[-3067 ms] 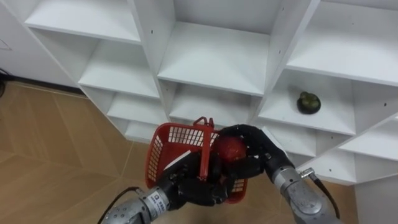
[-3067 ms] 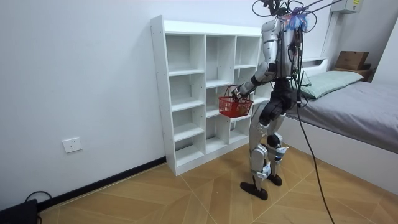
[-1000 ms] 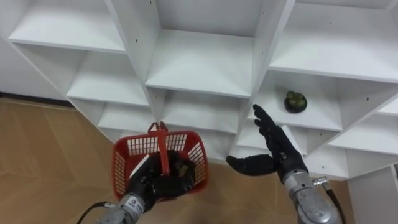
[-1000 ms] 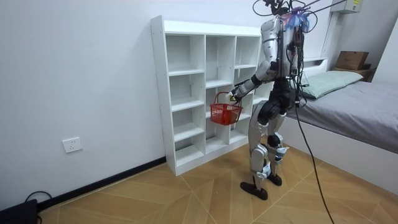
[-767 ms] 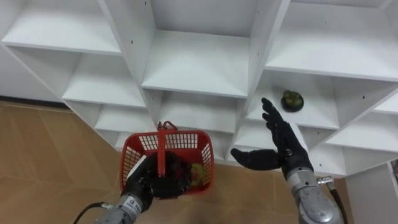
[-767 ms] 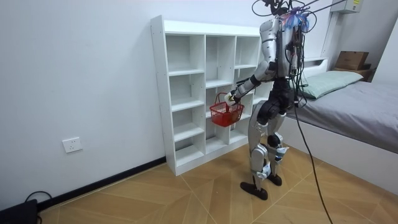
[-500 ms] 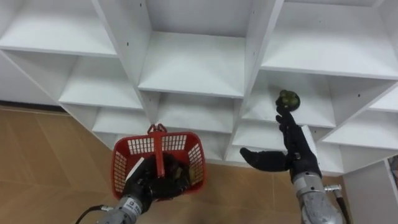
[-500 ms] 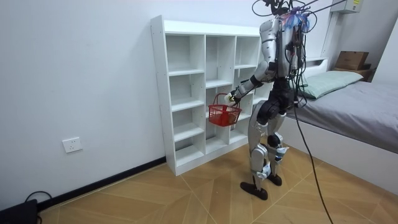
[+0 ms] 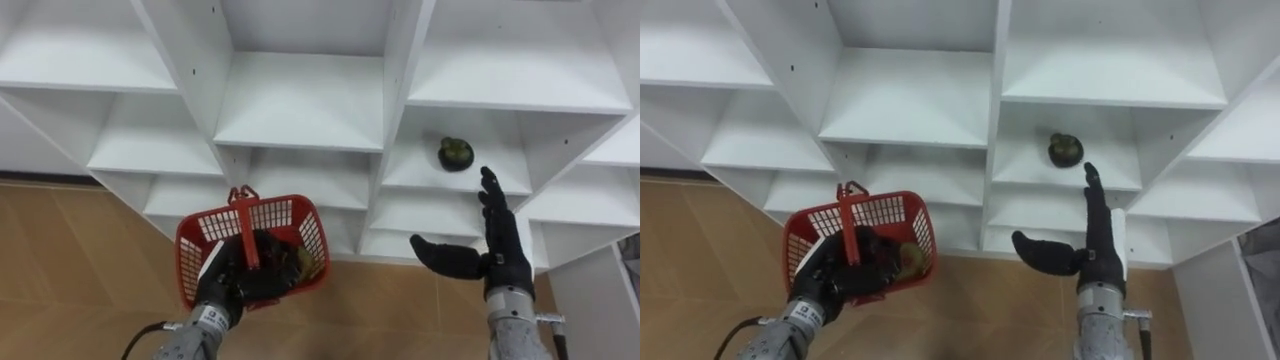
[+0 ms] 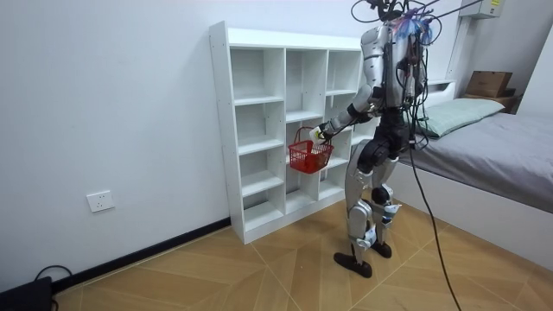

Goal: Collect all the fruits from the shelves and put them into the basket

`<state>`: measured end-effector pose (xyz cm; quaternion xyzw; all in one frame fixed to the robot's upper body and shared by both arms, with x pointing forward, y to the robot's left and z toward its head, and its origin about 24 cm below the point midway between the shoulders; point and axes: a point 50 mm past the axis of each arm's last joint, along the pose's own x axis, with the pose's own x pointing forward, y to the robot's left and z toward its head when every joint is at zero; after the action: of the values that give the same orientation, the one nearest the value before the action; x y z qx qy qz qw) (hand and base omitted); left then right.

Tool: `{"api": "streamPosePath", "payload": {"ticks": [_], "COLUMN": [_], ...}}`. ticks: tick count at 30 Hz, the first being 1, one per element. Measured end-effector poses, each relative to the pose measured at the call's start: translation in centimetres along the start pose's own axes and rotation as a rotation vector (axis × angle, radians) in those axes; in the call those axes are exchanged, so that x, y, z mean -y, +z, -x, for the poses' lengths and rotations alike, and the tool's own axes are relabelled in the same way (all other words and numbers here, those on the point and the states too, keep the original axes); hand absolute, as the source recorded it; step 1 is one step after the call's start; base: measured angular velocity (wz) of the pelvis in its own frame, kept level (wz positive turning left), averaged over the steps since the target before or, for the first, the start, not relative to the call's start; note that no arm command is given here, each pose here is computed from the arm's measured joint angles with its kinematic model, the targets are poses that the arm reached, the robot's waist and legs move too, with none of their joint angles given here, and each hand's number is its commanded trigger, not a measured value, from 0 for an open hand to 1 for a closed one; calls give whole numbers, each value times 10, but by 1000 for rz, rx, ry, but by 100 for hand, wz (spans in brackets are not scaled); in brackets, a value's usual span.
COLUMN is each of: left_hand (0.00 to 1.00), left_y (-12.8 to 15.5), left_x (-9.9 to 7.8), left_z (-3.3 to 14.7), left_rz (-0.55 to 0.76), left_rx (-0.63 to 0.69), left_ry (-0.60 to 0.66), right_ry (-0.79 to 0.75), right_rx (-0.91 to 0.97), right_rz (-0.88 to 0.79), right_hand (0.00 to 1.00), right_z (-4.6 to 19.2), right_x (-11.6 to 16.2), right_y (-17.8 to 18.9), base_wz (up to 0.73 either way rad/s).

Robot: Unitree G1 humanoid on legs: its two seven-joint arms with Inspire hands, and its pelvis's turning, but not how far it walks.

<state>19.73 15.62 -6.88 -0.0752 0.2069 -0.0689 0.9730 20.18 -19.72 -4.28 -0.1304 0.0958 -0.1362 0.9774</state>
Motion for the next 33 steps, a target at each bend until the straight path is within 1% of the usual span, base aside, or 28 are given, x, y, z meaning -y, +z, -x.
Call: {"api": "streamPosePath", "payload": {"ticks": [4,10,13,19,33], "left_hand": [100,100,100,100,100], "left_y": [6,5,5,-7,-6], "left_x": [3,3,2,-5,-8], "left_z": [-5,-4,-5,-2,-2], "left_rz": [1,-19,-18,-23,-33], "left_rx": [23,20,18,-40,-41], "left_ry": [-6,-4,-3,20,33], "right_ry": [-73,-148,-162,-188,-226], "right_rx": [28,66,90,102,140], "right_rz": [-14,-22,-28,-23,-33], "right_hand": [0,0,0,0,0], "right_z": [-7,-15,-22,-31,-46], "right_x": [4,7,7,7,12], "right_y": [7,17,24,29,43], "base_wz": [-5,-2,0,2,1]}}
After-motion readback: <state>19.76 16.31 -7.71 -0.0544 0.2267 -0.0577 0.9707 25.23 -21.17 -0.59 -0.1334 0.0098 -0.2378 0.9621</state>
